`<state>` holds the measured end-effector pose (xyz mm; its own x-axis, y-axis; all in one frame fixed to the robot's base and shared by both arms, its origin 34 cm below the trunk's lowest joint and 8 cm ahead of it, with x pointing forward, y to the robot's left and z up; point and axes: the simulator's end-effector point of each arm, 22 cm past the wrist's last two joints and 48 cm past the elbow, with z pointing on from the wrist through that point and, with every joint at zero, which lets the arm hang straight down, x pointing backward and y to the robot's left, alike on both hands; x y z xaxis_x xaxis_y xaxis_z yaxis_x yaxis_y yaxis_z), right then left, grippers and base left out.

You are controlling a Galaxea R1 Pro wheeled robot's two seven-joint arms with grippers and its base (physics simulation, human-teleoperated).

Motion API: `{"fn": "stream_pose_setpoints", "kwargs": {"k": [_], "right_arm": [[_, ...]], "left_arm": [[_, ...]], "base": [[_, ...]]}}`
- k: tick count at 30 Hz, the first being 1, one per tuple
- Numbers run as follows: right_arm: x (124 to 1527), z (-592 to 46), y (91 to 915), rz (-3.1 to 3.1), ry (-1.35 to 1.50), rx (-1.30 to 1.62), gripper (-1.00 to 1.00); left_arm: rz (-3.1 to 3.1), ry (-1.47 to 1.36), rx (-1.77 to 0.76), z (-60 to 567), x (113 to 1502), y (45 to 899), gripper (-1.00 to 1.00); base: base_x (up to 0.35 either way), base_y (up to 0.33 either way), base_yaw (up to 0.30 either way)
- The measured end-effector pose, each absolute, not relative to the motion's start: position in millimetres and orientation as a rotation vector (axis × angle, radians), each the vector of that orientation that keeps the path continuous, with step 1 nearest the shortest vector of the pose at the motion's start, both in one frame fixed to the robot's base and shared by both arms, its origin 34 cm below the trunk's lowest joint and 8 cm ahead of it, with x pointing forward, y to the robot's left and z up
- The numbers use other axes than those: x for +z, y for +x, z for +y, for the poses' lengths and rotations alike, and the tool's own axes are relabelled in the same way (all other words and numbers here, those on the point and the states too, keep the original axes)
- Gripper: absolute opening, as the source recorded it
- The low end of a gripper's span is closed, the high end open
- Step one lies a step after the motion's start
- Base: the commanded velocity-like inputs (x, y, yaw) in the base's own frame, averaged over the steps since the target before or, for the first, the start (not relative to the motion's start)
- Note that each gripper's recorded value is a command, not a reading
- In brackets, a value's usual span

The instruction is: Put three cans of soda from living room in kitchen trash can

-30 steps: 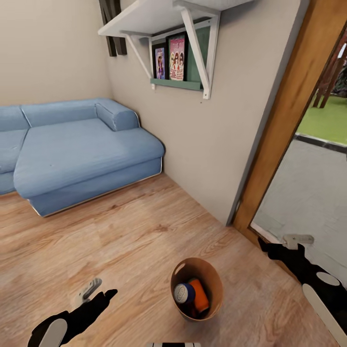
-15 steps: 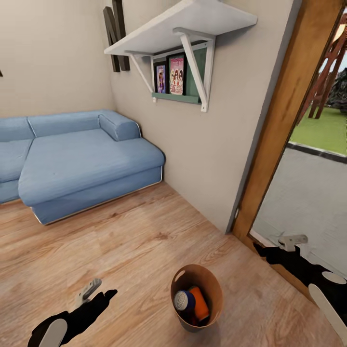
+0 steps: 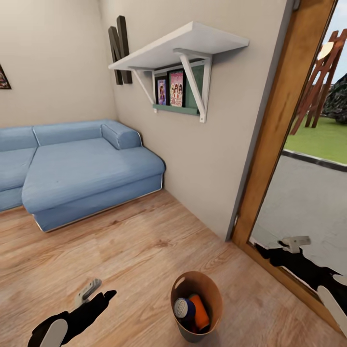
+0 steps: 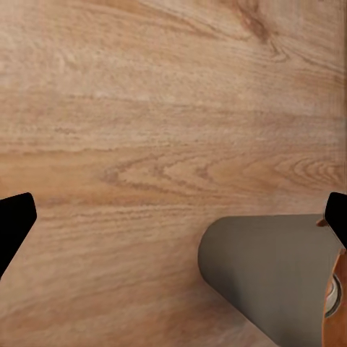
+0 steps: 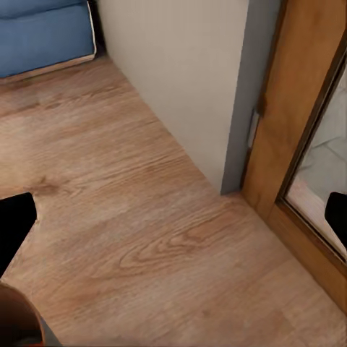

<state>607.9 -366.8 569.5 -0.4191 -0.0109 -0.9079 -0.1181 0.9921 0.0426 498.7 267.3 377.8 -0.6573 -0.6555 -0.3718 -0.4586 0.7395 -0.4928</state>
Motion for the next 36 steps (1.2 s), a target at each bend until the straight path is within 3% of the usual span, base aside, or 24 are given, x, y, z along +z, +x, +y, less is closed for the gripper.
{"fn": "stream_pose_setpoints", "kwargs": {"k": [23,36], "right_arm": [[609,-358,611,1.996,-0.125,0.205,1.0],[530,-366,590,2.161,-0.021,0.234,1.0]], "left_arm": [[2.404,-0.837,-0.483,267,416,509,1.0],[2.403,-0.835,-0.48,268,416,509,1.0]], "base": [[0.0,0.0,0.0],[0.0,0.0,0.0]]}}
